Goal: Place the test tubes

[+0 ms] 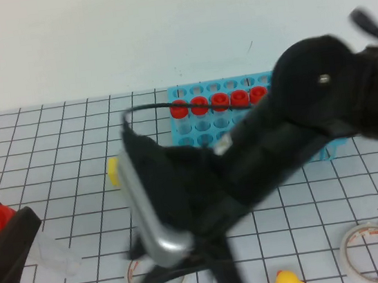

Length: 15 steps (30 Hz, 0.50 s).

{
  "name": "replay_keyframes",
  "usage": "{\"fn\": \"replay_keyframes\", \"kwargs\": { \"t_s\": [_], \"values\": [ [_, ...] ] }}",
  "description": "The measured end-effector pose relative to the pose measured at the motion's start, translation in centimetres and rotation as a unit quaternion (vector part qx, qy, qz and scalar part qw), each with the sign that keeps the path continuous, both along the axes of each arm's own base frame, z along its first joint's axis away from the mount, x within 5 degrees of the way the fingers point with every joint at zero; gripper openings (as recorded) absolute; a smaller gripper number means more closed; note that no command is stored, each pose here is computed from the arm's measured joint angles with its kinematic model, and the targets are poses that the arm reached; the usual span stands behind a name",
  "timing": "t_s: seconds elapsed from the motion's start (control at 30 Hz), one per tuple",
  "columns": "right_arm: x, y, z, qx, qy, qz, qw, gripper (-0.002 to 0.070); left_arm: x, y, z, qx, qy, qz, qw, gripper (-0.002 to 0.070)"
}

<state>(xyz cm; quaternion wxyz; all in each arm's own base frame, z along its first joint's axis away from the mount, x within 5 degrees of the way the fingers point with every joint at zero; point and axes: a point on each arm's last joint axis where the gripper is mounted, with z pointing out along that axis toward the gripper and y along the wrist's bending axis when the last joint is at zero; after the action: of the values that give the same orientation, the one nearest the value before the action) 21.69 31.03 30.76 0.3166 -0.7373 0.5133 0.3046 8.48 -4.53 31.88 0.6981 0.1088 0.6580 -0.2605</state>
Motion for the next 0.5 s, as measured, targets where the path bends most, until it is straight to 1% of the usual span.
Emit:
{"fn": "replay_keyframes", "kwargs": {
  "t_s": [0.07, 0.13, 0.17, 0.23, 0.27, 0.33, 0.4, 0.5],
  "values": [
    [-0.4, -1.7, 0.4, -0.076, -0.018, -0.013, 0.997, 0.0158, 0.0, 0.0, 0.0, 0.009, -0.005, 0.001, 1.000, 0.0260],
    [-0.5, -3.4, 0.8, -0.148, -0.023, -0.050, 0.987, 0.0074, 0.0, 0.0, 0.0, 0.017, -0.009, 0.002, 1.000, 0.0260],
    [-0.6, -4.4, 1.1, -0.186, -0.026, -0.079, 0.979, 0.0050, 0.0, 0.0, 0.0, 0.021, -0.012, 0.003, 1.000, 0.0260],
    [-0.5, -6.4, 1.7, -0.251, -0.042, -0.137, 0.957, 0.0026, 0.0, 0.0, 0.0, 0.035, -0.020, 0.004, 0.999, 0.0260],
    [-0.5, -7.4, 2.0, -0.272, -0.047, -0.168, 0.946, 0.0019, 0.0, 0.0, 0.0, 0.040, -0.023, 0.005, 0.999, 0.0260],
    [-1.0, -9.1, 2.8, -0.286, -0.061, -0.220, 0.931, 0.0012, 0.0, 0.0, 0.0, 0.057, -0.033, 0.006, 0.998, 0.0260],
    [-1.8, -10.7, 3.1, -0.280, -0.078, -0.256, 0.922, 0.0009, 0.0, 0.0, 0.0, 0.068, -0.039, 0.007, 0.997, 0.0260],
    [-3.5, -13.2, 3.4, -0.246, -0.099, -0.303, 0.915, 0.0008, 0.0, 0.0, 0.0, 0.075, -0.044, 0.007, 0.996, 0.0260]
  ]
}}
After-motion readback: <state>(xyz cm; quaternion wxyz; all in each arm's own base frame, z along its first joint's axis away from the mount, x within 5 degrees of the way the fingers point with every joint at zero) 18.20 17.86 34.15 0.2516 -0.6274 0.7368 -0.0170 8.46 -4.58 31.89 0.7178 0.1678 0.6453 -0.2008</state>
